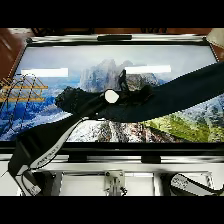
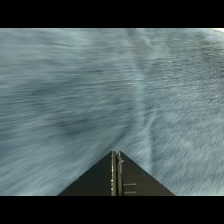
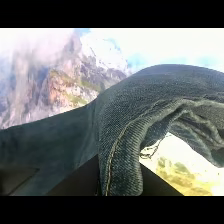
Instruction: Fold the shirts.
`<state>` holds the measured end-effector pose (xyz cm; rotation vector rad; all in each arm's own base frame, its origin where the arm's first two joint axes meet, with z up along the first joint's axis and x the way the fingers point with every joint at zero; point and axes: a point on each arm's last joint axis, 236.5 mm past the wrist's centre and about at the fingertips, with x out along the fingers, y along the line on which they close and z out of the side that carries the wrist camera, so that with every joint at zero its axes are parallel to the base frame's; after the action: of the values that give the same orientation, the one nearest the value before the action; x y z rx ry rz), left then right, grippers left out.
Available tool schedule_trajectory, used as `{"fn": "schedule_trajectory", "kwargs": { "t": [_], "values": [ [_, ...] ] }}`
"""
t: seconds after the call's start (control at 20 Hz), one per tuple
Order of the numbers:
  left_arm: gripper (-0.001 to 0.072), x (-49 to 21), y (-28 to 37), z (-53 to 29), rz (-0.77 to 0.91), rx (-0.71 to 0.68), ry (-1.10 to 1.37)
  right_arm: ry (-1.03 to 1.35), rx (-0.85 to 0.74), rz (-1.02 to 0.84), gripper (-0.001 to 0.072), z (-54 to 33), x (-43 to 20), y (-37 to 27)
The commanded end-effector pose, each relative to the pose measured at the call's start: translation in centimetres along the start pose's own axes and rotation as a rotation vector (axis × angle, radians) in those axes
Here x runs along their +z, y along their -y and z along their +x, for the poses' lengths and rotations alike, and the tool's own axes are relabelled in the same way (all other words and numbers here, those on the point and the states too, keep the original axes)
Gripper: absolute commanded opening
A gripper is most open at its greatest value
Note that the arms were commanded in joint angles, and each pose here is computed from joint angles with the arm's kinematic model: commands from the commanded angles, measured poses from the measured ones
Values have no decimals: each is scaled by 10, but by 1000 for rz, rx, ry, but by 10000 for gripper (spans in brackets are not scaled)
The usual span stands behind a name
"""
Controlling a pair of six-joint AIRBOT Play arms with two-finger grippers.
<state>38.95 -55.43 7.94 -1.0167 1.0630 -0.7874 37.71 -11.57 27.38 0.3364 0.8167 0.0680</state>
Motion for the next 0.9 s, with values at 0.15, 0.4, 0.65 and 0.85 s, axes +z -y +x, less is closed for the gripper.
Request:
{"fn": "schedule_trajectory", "kwargs": {
  "t": [0.15, 0.4, 0.65, 0.85],
  "values": [
    [52, -38, 14, 62, -216, -160, -115, 4, 8, -63, 91, -23, -9, -21],
    [51, -80, 5, 91, -410, -253, -172, -15, 93, -140, 91, -22, -15, -52],
    [42, -57, 40, 67, -171, -364, -145, -135, -30, -224, 91, -2, -36, -52],
    [43, -20, 73, 9, 96, -305, -84, -204, -17, -238, 90, 22, -53, -56]
  ]
}}
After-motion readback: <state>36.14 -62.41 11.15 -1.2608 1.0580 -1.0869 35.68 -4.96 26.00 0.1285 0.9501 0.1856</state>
